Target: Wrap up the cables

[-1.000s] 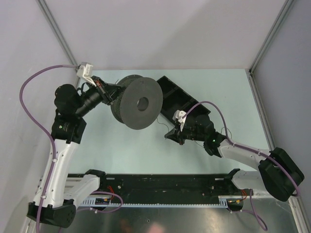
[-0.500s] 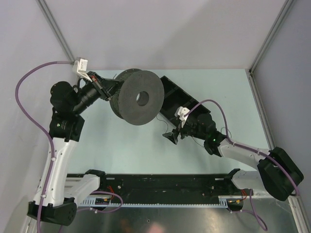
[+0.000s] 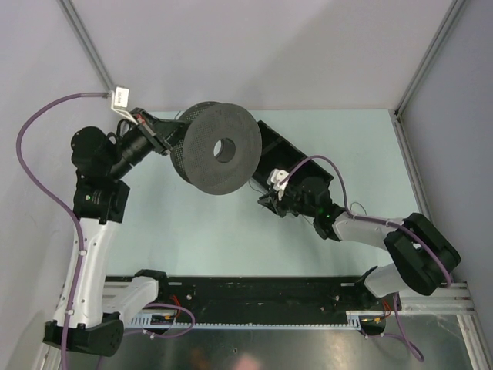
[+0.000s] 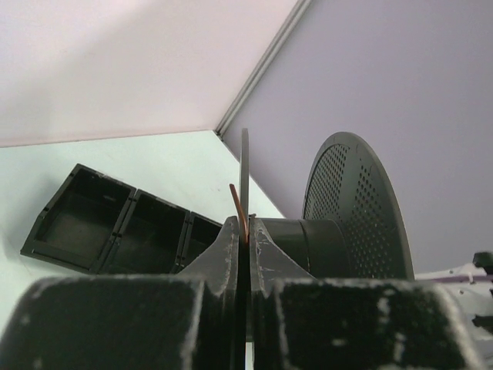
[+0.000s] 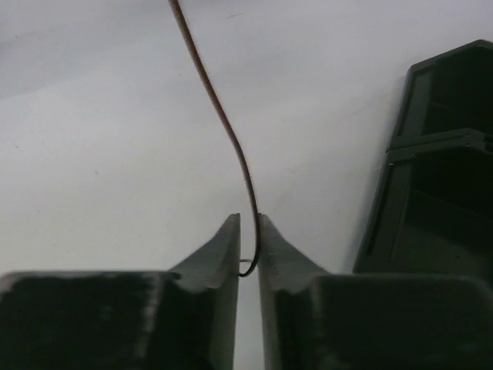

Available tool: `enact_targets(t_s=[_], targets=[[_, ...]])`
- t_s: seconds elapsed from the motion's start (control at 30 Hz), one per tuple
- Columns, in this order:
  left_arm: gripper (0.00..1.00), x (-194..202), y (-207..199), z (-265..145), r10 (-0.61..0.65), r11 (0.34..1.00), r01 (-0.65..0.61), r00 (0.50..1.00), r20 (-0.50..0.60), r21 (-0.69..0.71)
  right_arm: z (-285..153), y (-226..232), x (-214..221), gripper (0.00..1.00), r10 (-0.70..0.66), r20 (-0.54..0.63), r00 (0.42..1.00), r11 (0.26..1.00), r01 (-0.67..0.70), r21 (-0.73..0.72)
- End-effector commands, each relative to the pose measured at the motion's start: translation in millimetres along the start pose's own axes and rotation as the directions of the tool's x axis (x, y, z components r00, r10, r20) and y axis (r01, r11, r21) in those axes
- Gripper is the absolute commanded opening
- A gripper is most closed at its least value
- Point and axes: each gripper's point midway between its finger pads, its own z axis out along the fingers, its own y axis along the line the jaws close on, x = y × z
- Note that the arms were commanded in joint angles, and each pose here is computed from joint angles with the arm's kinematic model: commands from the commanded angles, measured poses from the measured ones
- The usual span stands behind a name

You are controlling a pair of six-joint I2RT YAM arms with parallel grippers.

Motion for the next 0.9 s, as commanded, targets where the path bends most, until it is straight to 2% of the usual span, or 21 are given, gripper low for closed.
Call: enact_targets(t_s=[0.0,0.07,0.17,0.3,0.43,0.53,0.7,0.87], targets=[[0.0,-56.4,-21.9,-7.7,-0.007,1.0,0.006,0.984,0.178,0.008,5.8,6.7,-19.2,0.07,-0.032,0.04,0.999,0.998,0.034,-0.049],[0.0,-65.3,-11.7,-7.1,-0.043,0.998,0.052,0.974,0.22,-0.036,3.1,19.0,-15.4,0.02,-0.033,0.021,0.999,0.995,0.035,-0.097],[0.0,-76.3,5.4,-9.3,-0.058,0.989,0.095,0.954,0.293,-0.113,-2.8,37.3,-14.6,0.0,-0.04,0.008,0.999,0.985,0.041,-0.17],[0.0,-83.0,31.8,-15.5,-0.018,0.967,0.11,0.929,0.369,-0.229,-9.7,58.9,-16.3,0.0,-0.068,-0.001,0.998,0.967,0.066,-0.246],[0.0,-78.4,62.0,-18.7,0.028,0.932,0.114,0.924,0.383,-0.343,-16.6,87.6,-20.4,0.0,-0.158,-0.007,0.987,0.934,0.147,-0.327],[0.0,-67.6,88.7,-19.4,0.071,0.892,0.099,0.933,0.352,-0.441,-21.7,108.6,-31.4,0.0,-0.251,-0.003,0.968,0.893,0.23,-0.387],[0.0,-38.3,122.3,-18.4,0.16,0.82,0.006,0.958,0.239,-0.572,-26.5,120.5,-66.5,0.0,-0.414,0.04,0.909,0.83,0.395,-0.394],[0.0,4.9,138.0,-9.6,0.182,0.786,-0.076,0.977,0.112,-0.613,-23.3,116.1,-110.5,0.0,-0.593,0.104,0.798,0.737,0.59,-0.329]])
